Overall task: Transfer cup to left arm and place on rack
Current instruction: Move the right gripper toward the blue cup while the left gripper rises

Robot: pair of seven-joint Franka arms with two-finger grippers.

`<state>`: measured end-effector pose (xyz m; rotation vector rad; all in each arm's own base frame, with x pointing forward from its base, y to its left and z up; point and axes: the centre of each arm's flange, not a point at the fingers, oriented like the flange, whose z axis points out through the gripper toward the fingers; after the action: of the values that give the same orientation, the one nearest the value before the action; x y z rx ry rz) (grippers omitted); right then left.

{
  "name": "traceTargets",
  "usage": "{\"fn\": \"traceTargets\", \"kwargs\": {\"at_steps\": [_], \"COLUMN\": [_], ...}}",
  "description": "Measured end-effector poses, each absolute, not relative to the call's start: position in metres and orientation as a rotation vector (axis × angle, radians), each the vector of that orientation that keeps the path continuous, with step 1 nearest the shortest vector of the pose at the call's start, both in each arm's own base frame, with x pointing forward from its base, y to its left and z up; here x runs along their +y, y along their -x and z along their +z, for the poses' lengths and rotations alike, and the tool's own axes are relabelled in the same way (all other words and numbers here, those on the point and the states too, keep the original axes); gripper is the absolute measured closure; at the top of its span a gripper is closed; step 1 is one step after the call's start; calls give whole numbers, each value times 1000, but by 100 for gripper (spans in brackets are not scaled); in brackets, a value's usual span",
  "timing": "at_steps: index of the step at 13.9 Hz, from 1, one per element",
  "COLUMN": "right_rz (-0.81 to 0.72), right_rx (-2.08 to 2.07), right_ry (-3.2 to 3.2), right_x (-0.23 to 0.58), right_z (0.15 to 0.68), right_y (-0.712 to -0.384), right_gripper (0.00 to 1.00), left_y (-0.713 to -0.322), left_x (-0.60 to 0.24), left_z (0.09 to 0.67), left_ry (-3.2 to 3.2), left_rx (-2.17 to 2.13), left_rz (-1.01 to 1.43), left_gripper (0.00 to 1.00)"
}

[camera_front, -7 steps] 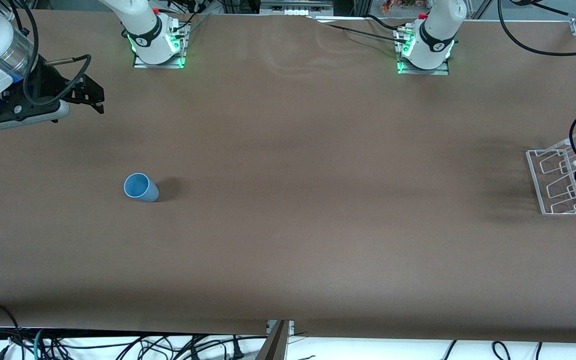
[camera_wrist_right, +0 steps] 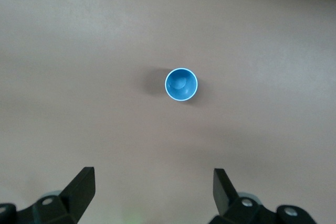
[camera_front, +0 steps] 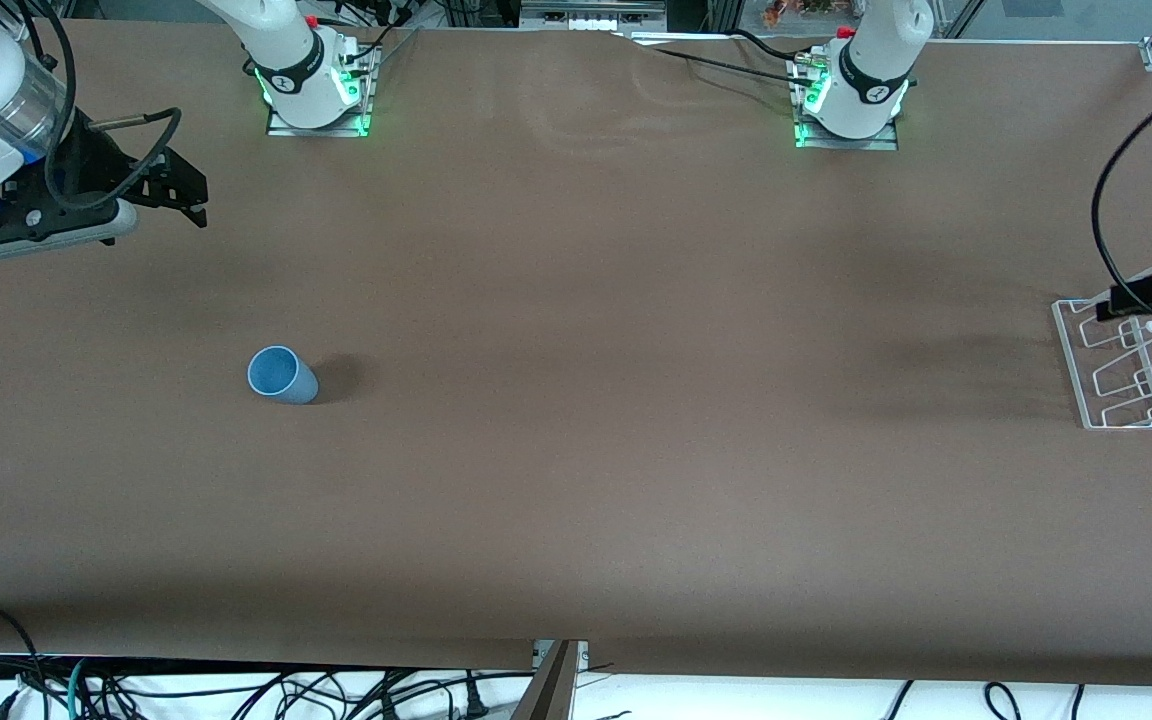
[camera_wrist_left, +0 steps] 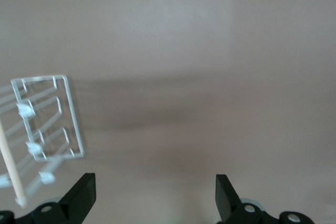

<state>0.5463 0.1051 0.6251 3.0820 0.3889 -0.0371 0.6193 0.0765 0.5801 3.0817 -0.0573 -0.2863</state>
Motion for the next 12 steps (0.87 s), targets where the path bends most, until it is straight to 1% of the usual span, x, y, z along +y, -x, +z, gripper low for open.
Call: {"fn": "traceTargets", "kwargs": {"at_steps": [2, 4, 5, 7, 12], "right_rz": [-11, -3, -3, -3, -17], "right_rx": [378, 369, 367, 366, 369], "right_ry": [-3085, -3086, -3086, -3086, -3085], "right_x": [102, 99, 98, 98, 99], "right_z": [633, 636, 636, 635, 633], "right_y": [-547, -548, -548, -548, -548], "right_gripper": [0, 0, 0, 0, 0], "left_y": [-608, -592, -583, -573, -571], "left_x": [50, 41, 39, 40, 45], "left_z": [598, 627, 631, 625, 616], "left_ry": [-3087, -3080, -3068, -3052, -3049], "left_rx": [-75, -101, -109, -111, -97], "left_rz": [-262, -196, -197, -224, -236], "left_gripper": [0, 0, 0, 0, 0]}}
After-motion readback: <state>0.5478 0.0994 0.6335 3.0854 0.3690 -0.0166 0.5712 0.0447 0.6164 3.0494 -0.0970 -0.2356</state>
